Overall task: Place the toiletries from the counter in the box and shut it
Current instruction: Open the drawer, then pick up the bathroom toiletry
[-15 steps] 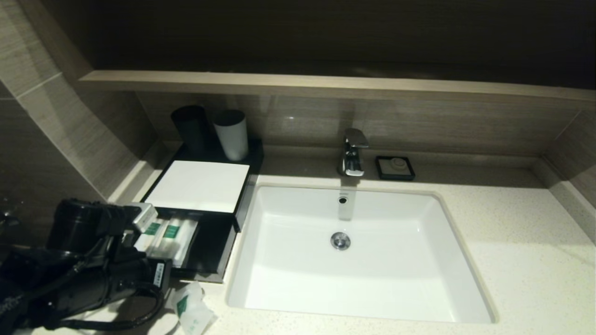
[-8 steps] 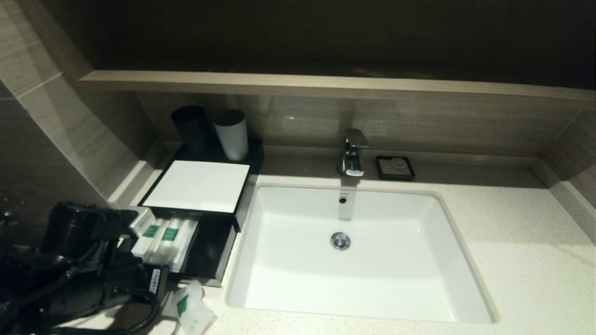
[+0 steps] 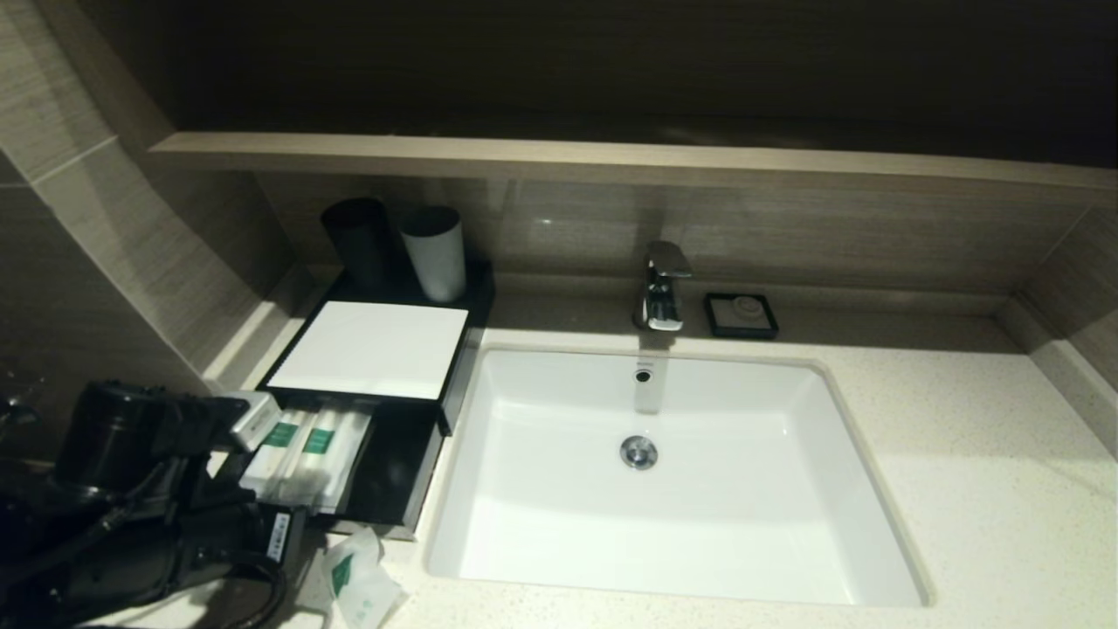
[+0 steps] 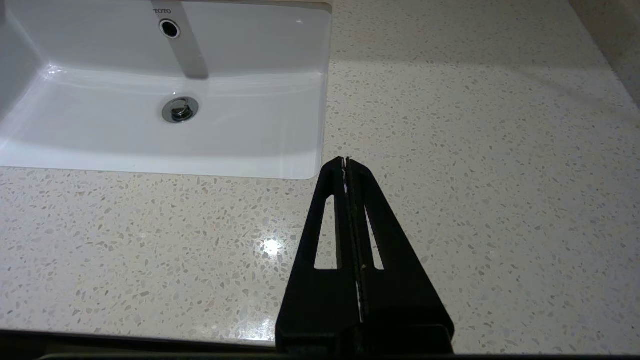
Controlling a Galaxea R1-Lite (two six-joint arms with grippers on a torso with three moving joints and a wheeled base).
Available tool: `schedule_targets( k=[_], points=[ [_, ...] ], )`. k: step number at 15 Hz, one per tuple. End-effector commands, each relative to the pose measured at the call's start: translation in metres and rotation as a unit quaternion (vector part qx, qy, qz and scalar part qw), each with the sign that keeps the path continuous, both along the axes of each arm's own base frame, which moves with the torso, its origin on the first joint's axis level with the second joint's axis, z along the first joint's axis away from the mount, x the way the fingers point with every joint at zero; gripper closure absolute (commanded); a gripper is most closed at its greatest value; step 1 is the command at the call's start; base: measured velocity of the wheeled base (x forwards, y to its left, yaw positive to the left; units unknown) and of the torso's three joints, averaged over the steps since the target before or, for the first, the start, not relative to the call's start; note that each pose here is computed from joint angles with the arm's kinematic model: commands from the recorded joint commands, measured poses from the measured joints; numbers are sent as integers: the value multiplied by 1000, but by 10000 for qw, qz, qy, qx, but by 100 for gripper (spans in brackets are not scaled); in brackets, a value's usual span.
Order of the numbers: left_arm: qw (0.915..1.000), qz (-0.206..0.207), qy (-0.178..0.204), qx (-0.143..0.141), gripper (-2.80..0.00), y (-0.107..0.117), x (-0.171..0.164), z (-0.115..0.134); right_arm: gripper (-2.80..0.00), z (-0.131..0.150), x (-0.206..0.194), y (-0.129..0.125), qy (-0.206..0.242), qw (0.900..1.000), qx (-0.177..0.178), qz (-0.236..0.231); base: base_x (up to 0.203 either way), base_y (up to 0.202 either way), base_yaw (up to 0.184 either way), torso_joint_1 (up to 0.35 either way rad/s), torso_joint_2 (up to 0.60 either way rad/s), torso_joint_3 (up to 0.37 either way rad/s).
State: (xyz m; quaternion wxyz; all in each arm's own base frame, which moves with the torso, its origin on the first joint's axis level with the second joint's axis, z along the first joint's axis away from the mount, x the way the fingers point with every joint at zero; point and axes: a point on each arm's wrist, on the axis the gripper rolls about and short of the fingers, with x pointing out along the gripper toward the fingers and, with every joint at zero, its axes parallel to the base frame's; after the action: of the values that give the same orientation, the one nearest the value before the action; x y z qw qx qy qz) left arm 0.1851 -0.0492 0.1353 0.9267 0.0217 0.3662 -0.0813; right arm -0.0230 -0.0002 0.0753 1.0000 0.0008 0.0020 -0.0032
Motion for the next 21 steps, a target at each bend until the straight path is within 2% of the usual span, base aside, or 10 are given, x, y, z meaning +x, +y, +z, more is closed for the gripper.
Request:
schedule_targets(
  k=[1, 3, 5, 7, 9, 11, 15, 21],
  points=[
    [9998, 15, -173, -55, 0, 2, -6, 9, 0, 0, 0, 0, 3, 10000, -1, 1, 0, 0, 0, 0, 0, 0],
    [9998, 30, -183, -65, 0, 4, -15, 17, 0, 0, 0, 0, 3, 10000, -1, 1, 0, 0, 0, 0, 0, 0],
    [9998, 166, 23, -72, 0, 8, -23, 25, 0, 0, 0, 0, 3, 10000, -1, 1, 0, 0, 0, 0, 0, 0],
    [9978, 570, 116, -304, 0, 12, -30, 36, 0, 0, 0, 0, 3, 10000, -1, 1, 0, 0, 0, 0, 0, 0],
    [9944, 1014, 160, -242, 0, 22, -41, 43, 0, 0, 0, 0, 3, 10000, -1, 1, 0, 0, 0, 0, 0, 0],
    [9880, 1513, 292, -91, 0, 33, -50, 43, 0, 0, 0, 0, 3, 10000, -1, 1, 0, 0, 0, 0, 0, 0],
    [9706, 2397, 239, -52, 0, 55, -59, 44, 0, 0, 0, 0, 3, 10000, -1, 1, 0, 0, 0, 0, 0, 0],
    [9635, 2640, 433, -61, 0, 62, -61, 39, 0, 0, 0, 0, 3, 10000, -1, 1, 0, 0, 0, 0, 0, 0]
  ],
)
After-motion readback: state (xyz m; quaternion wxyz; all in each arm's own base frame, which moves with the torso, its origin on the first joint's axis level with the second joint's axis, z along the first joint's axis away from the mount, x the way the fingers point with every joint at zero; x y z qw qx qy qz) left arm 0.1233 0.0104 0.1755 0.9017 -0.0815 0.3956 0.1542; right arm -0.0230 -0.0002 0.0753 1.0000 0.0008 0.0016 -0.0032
